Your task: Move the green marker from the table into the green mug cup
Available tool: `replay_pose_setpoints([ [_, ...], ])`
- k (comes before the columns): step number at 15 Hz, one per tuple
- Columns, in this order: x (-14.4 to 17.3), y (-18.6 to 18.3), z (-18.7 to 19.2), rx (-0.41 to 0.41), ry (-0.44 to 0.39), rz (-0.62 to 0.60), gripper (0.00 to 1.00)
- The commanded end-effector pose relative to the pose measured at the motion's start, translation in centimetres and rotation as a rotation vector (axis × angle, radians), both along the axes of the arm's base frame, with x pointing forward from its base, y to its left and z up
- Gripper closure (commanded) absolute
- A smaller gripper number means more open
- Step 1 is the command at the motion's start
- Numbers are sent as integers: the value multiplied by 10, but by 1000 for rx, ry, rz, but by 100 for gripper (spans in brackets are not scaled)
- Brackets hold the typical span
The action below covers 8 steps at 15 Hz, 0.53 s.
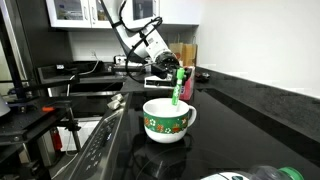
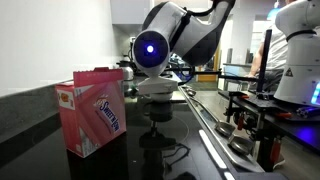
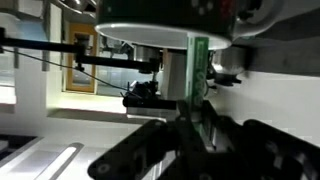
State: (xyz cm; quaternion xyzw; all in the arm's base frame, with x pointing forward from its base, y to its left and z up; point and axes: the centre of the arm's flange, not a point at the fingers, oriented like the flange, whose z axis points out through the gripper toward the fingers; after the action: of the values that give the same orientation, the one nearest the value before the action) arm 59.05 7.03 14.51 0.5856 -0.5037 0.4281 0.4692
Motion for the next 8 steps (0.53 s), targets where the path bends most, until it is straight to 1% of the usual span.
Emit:
replay_pose_setpoints([
  [1,15,10,-12,-43,-33,-17,95],
  [4,17,13,-20,-60,-15,-13,95],
  [5,17,14,-21,-70,-13,-8,89],
  [6,16,14,-21,-71,-12,-7,56],
  [7,17,15,-22,-71,-6,-7,55],
  [8,16,16,-22,-65,-6,-5,50],
])
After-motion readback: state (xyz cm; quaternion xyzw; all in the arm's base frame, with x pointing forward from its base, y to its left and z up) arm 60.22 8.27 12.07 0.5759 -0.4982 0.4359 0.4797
